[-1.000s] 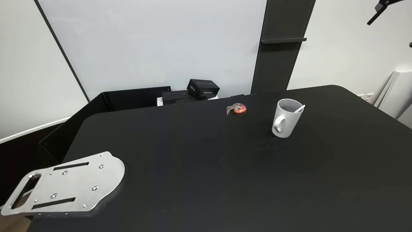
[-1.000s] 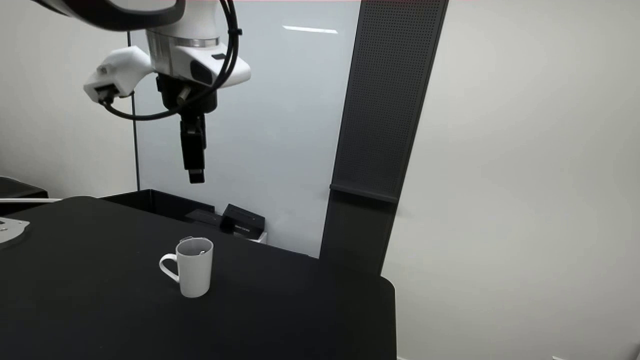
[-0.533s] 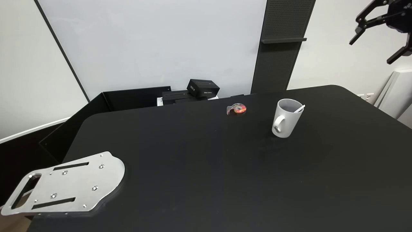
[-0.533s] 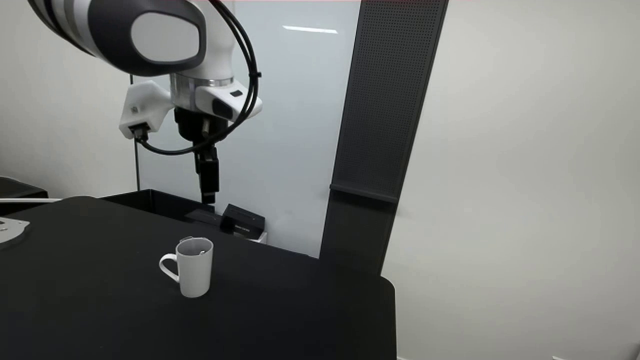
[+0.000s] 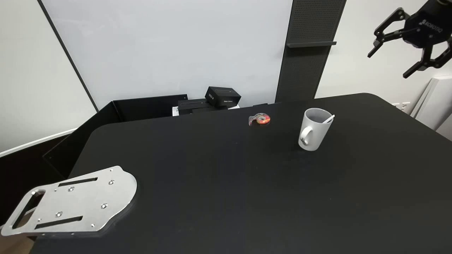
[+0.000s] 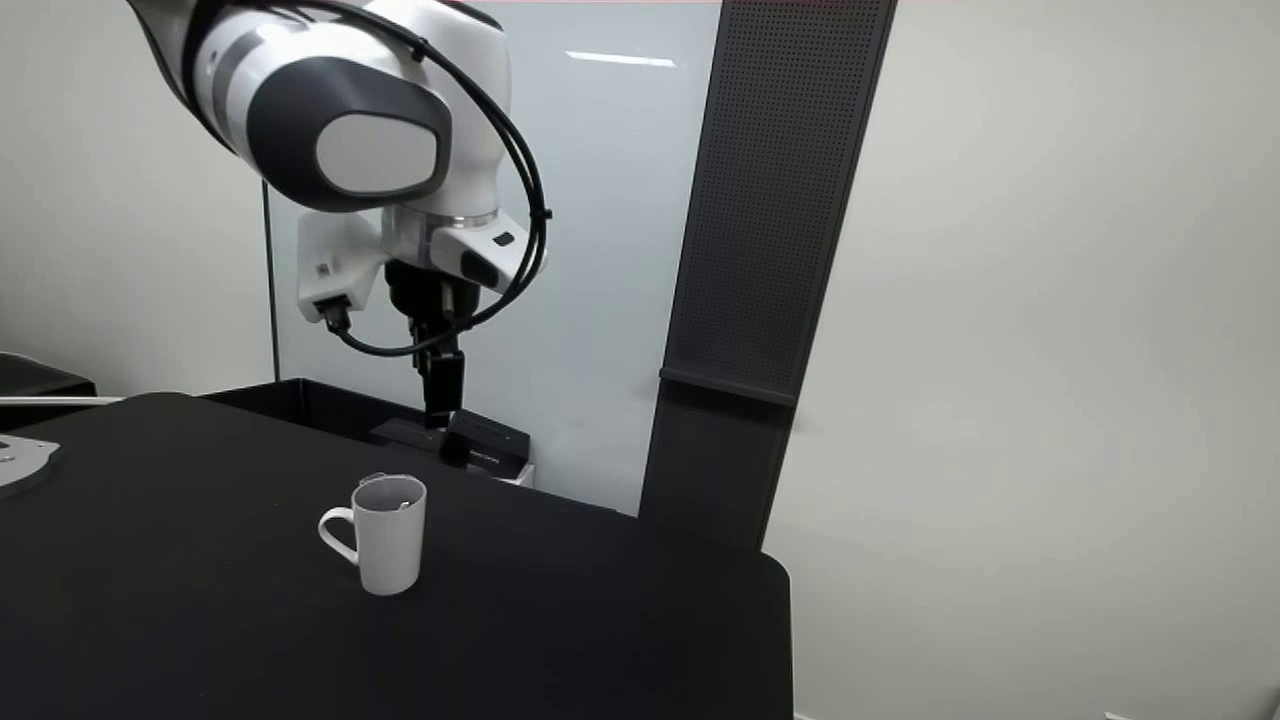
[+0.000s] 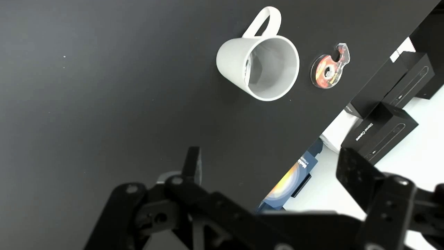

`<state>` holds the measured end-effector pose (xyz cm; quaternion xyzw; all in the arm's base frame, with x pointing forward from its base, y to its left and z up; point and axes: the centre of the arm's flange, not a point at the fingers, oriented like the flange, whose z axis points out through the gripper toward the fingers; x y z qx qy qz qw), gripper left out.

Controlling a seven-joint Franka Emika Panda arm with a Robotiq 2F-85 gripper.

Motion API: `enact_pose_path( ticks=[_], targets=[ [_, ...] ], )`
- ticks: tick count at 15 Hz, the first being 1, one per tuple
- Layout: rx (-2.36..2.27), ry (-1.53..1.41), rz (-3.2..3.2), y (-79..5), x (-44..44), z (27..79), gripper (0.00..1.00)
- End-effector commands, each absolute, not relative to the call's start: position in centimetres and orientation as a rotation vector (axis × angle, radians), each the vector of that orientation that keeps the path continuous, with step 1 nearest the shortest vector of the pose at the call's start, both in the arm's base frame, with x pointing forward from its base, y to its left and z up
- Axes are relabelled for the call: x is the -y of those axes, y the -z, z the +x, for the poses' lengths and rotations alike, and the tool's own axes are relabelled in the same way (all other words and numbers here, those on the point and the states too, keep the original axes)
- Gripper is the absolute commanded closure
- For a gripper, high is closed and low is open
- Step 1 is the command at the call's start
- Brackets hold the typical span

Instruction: Remove the spoon from the mug and put it on the table

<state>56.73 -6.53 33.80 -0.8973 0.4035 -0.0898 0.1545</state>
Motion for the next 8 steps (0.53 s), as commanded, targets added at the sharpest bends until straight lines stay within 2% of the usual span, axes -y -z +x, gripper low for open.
enact_pose_path(
  ticks=[1, 8],
  targets=[
    [-1.134, 0.233, -2.529, -32.2, 6.9, 59.0, 0.0],
    [-1.125, 0.167, -2.508, -28.9, 5.7, 60.6, 0.0]
  ],
)
